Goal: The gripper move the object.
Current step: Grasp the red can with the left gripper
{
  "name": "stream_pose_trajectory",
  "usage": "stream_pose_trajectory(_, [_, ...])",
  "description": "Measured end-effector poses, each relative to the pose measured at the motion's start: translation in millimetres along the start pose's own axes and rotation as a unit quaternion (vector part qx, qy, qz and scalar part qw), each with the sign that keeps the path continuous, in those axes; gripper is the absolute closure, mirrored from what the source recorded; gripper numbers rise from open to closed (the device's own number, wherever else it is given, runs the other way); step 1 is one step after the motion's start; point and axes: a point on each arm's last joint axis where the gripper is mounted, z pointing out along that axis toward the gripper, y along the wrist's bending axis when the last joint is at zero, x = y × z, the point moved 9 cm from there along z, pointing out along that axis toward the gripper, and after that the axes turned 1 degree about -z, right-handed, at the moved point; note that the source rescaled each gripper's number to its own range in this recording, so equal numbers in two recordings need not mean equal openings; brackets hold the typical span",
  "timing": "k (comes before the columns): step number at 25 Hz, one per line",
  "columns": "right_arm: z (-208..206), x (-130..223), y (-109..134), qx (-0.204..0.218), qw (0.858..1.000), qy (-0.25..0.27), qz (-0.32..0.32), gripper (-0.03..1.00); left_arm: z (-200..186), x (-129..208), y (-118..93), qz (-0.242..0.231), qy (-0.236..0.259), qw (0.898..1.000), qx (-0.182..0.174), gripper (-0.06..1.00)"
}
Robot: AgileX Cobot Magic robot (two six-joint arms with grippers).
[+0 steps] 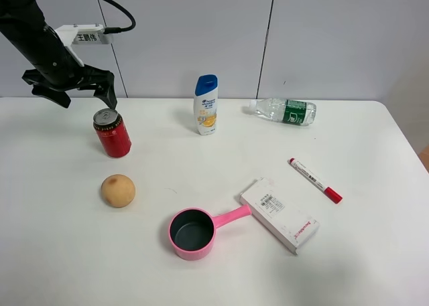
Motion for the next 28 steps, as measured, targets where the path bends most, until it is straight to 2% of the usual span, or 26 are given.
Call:
stream_pose_trajectory(7, [0,0,0,0.000,1.000,0.000,0.000,-0.03,21,7,2,-0.001,0.029,1.000,0.000,-0.06])
stream_pose_trajectory(16, [0,0,0,0.000,1.000,0.000,0.000,-0.03,43,5,-4,0.001,0.030,0.999,0.016,-0.06])
stream_pose_trajectory(28, [0,0,0,0.000,1.000,0.000,0.000,-0.03,71,9,-1,0.002,0.043,0.999,0.016,-0.06])
